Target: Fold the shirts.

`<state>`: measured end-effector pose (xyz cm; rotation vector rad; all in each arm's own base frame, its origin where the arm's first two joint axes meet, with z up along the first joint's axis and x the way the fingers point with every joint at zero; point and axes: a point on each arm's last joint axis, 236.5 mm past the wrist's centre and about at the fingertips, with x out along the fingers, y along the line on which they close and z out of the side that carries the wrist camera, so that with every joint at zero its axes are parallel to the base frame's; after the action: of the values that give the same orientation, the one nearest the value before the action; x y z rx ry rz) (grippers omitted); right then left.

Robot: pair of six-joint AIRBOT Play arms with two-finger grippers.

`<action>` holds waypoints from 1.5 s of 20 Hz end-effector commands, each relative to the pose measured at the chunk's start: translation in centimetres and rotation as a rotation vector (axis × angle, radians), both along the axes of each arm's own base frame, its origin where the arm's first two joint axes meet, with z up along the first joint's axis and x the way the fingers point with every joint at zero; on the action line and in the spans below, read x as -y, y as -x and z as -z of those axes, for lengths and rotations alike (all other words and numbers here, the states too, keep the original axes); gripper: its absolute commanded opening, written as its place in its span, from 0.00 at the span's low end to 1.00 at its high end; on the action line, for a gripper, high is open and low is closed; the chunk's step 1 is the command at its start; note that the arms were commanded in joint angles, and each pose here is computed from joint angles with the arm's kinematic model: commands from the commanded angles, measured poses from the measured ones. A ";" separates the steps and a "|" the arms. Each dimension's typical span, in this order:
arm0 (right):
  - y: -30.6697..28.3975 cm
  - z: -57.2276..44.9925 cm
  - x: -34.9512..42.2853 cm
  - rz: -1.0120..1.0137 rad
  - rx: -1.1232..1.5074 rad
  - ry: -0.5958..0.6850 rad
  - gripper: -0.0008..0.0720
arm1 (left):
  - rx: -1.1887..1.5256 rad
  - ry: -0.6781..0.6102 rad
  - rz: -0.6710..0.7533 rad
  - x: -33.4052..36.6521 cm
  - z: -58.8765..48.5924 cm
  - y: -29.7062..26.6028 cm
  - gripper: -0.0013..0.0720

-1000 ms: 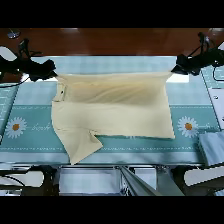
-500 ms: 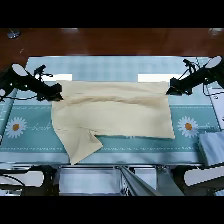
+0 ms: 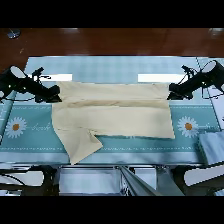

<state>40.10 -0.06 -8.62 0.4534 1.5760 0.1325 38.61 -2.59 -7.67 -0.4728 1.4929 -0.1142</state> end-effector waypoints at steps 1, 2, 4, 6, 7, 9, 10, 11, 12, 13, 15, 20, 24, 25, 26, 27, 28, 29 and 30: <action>0.2 1.0 -0.8 -0.017 -0.023 0.010 0.05 | 0.005 -0.003 -0.001 -0.1 0.1 -0.1 0.05; 0.0 1.3 -1.2 -0.024 -0.021 0.012 0.05 | 0.004 -0.001 -0.001 -0.1 0.1 -0.1 0.05; -0.4 1.4 -1.5 -0.006 -0.014 0.017 0.45 | -0.011 0.003 0.006 0.0 0.0 0.3 0.26; 0.1 0.8 -1.2 -0.009 -0.036 0.016 0.86 | -0.046 0.001 0.025 -0.2 -0.3 1.1 0.98; 0.5 0.1 -0.7 -0.006 -0.046 0.014 0.86 | -0.062 -0.001 0.033 -0.6 -0.8 1.5 0.98; 1.3 -2.5 1.4 0.023 -0.031 0.026 0.86 | -0.069 0.008 0.038 -1.7 -2.2 2.2 0.98; 2.0 -3.9 3.1 0.037 -0.020 0.060 0.86 | -0.071 0.008 0.026 -2.6 -3.0 2.9 0.98; 2.9 -5.2 5.1 0.069 0.001 0.104 0.86 | -0.070 0.008 -0.001 -3.6 -3.7 3.8 0.98; 3.8 -6.3 6.6 0.111 0.031 0.132 0.86 | -0.070 0.011 -0.023 -4.4 -4.1 5.0 0.98; 4.7 -6.9 7.7 0.165 0.068 0.140 0.86 | -0.084 0.022 -0.040 -4.9 -4.1 7.1 0.97; 7.0 -7.1 7.7 0.297 0.153 0.091 0.86 | -0.154 0.066 -0.105 -5.1 -2.6 12.0 0.97; 11.4 -6.7 -0.3 0.358 0.319 -0.163 0.86 | -0.060 0.277 -0.313 -1.1 -0.2 16.2 0.98; 14.3 -5.5 -2.6 0.335 0.290 -0.205 0.86 | -0.082 0.300 -0.369 0.6 2.0 18.2 0.98; 14.8 -5.3 -3.0 0.325 0.274 -0.215 0.86 | -0.071 0.326 -0.381 1.2 2.2 18.1 0.98; 15.0 -5.2 -3.1 0.321 0.266 -0.220 0.86 | -0.052 0.356 -0.384 1.9 2.2 17.8 0.98; 15.1 -5.2 -3.2 0.321 0.264 -0.221 0.86 | -0.033 0.385 -0.380 2.6 2.0 17.5 0.98; 15.0 -5.2 -3.2 0.324 0.264 -0.224 0.86 | -0.024 0.411 -0.358 3.6 2.0 17.6 0.98; 15.0 -5.2 -3.2 0.330 0.263 -0.226 0.86 | -0.031 0.413 -0.337 4.4 2.3 17.9 0.98; 14.9 -5.3 -3.2 0.336 0.264 -0.230 0.86 | -0.043 0.408 -0.314 5.2 2.7 18.4 0.97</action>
<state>25.43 2.62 -3.38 0.8162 1.2149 0.0996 20.51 -6.17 -9.54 -1.0455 1.4355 -0.1291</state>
